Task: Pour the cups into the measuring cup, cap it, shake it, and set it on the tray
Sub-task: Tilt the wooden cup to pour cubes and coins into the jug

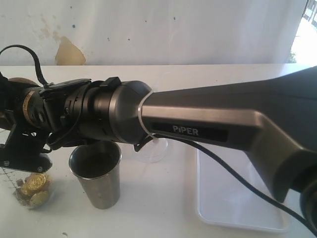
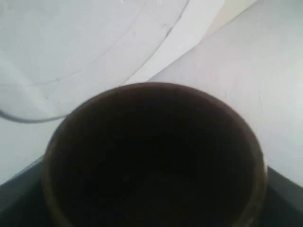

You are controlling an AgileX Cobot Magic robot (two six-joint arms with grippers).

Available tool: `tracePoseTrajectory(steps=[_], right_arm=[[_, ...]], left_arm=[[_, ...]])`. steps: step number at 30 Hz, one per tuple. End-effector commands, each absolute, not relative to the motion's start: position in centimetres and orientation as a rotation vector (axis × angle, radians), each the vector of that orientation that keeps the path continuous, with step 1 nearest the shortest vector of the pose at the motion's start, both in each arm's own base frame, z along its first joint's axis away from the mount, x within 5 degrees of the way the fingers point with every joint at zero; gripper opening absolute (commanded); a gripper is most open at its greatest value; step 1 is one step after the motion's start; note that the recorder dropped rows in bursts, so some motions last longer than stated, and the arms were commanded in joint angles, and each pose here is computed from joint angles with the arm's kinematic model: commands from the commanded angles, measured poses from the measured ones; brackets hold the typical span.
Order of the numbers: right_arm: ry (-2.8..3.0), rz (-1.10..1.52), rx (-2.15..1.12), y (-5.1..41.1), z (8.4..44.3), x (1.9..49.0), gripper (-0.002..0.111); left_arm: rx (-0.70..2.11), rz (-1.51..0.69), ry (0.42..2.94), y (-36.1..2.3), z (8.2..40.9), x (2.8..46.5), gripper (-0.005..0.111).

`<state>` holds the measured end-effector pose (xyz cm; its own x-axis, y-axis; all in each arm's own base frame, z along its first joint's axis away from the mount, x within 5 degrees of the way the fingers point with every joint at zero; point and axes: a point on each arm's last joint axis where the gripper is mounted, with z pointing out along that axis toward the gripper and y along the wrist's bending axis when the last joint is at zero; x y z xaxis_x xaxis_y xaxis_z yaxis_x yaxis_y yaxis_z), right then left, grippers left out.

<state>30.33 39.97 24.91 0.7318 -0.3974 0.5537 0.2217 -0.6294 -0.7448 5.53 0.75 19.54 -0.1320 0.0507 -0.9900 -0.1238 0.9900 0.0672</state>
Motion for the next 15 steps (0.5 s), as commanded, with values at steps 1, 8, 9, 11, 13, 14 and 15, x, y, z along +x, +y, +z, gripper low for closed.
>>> tracePoseTrajectory(steps=[1, 8, 9, 11, 13, 14, 15], right_arm=[[0.114, -0.928, -2.055, 39.88, 25.56, 30.29, 0.0], [0.351, -0.757, -1.981, 39.99, 25.59, 30.19, 0.0], [0.413, -0.71, -1.958, 40.03, 25.6, 30.16, 0.0], [0.496, -0.646, -1.921, 40.06, 25.74, 30.12, 0.0], [0.528, -0.603, -1.894, 39.94, 26.03, 30.22, 0.0], [0.534, -0.557, -1.873, 40.02, 26.29, 30.09, 0.0], [0.552, -0.52, -1.852, 40.0, 26.54, 30.06, 0.0]], left_arm=[[-0.052, 0.147, 1.687, 0.72, 19.48, 5.54, 0.0], [-0.052, 0.147, 1.687, 0.72, 19.48, 5.54, 0.0], [-0.052, 0.147, 1.687, 0.72, 19.48, 5.54, 0.0], [-0.052, 0.147, 1.687, 0.72, 19.48, 5.54, 0.0], [-0.052, 0.147, 1.687, 0.72, 19.48, 5.54, 0.0], [-0.052, 0.147, 1.687, 0.72, 19.48, 5.54, 0.0], [-0.052, 0.147, 1.687, 0.72, 19.48, 5.54, 0.0]])
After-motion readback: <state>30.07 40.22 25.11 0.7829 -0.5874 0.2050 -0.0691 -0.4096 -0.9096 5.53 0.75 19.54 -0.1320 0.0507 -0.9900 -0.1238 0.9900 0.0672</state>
